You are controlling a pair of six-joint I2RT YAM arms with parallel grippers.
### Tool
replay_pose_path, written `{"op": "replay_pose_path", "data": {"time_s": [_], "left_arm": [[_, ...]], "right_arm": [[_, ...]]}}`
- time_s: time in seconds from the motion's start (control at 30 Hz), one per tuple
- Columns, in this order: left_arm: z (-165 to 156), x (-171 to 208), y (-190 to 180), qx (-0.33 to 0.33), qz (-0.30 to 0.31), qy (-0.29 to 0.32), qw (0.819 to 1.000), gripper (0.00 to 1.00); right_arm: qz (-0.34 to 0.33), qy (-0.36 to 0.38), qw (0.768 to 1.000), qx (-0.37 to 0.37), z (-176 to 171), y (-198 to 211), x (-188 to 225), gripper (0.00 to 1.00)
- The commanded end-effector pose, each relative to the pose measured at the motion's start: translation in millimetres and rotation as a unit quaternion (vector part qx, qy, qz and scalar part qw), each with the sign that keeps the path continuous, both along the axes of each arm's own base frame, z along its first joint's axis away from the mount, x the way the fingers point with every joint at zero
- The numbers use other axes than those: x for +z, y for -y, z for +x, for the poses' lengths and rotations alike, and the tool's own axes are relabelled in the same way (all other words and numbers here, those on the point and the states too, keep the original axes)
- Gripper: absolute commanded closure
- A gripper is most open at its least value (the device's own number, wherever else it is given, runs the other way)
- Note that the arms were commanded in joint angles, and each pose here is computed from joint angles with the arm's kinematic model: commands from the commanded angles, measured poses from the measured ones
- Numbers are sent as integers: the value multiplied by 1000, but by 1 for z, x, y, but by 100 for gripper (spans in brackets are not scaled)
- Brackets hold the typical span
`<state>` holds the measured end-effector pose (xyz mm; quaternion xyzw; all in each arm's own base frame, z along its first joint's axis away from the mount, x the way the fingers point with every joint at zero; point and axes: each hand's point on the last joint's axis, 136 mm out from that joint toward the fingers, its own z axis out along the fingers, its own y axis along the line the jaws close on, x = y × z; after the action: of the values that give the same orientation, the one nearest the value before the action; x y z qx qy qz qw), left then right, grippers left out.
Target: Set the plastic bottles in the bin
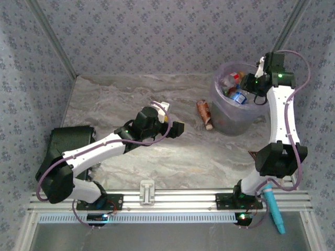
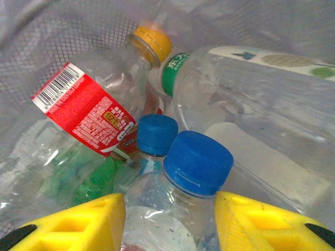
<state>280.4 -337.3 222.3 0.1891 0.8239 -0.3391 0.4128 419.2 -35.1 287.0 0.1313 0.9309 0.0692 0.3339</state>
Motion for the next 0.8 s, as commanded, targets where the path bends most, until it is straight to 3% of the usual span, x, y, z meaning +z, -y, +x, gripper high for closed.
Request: {"op": "replay_pose_path", "data": {"time_s": [0.0, 0.2, 0.4, 0.6, 0.77], "left_arm": [[1, 12, -7, 9, -10, 13, 1000, 5], [2, 14, -7, 9, -11, 14, 1000, 5], [3, 14, -5, 10, -12, 12, 1000, 4], [5, 12, -6, 16, -10, 6, 1000, 4], [14, 5, -19, 53, -2, -13, 999, 0]], "right_arm": [[4, -24, 1000, 11, -13, -14, -18, 52], [2, -35, 999, 21, -18, -25, -27, 53], [-22, 9, 1000, 18, -18, -20, 21, 51], [-59, 61, 996, 25, -30, -19, 72, 41], [-102, 105, 987, 68, -42, -46, 102, 37]]}}
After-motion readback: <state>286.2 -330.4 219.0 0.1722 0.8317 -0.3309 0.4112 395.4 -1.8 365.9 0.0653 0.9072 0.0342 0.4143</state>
